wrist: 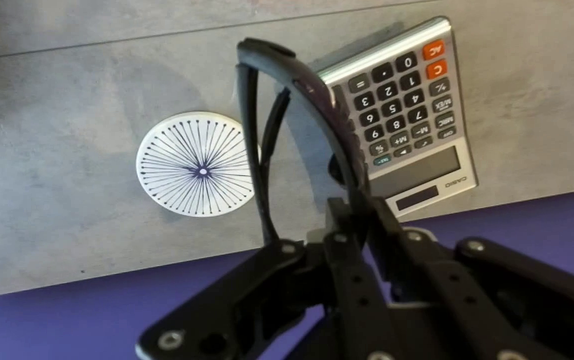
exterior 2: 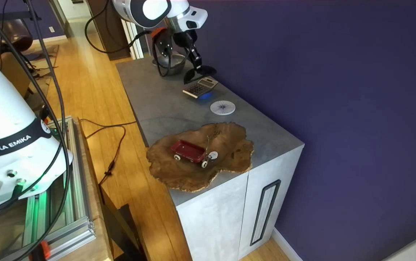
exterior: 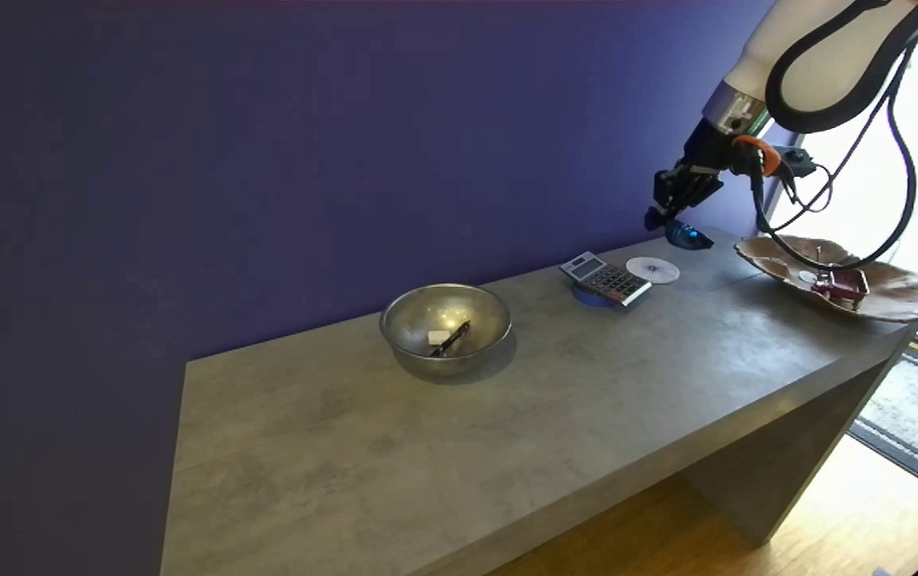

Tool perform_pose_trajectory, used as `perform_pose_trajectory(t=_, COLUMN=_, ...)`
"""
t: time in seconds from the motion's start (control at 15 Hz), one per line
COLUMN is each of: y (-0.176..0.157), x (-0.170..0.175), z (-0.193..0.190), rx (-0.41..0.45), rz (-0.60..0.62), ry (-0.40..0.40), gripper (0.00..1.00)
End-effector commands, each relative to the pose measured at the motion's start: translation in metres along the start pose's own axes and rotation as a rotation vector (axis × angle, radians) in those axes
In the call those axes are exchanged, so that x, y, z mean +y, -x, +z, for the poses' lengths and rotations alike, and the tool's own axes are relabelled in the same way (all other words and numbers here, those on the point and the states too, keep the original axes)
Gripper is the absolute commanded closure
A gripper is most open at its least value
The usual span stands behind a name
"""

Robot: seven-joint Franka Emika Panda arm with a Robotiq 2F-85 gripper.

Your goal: Put the glasses on the white circular on the right

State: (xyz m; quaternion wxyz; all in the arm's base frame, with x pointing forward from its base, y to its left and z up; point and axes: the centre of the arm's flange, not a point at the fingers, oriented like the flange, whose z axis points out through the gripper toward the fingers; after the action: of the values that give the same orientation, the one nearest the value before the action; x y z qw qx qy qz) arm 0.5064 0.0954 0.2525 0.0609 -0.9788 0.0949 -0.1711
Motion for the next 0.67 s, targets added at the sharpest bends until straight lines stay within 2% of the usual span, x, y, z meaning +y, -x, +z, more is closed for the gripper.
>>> perform_pose_trajectory(t=0.0, y=0.002, x=-0.003, z=0.000, rx=-0.002, rz=-0.006, ry=-0.003, gripper=0.85)
perform_pose_trajectory(t=0.07, y=0.004, x=-0.009, z=0.001, rx=-0.004, rz=-0.014, ry=-0.008, gripper=0.95)
perform_pose_trajectory(t=0.13, y=-0.002, x=-0.005, z=0.012, rx=-0.018, rz=-0.025, ry=0.001, gripper=0.96)
perform_pose_trajectory(t=0.6, y=-0.020, x=0.055, z=0.059, rx=-0.059, rz=0.097, ry=0.047, gripper=0.96)
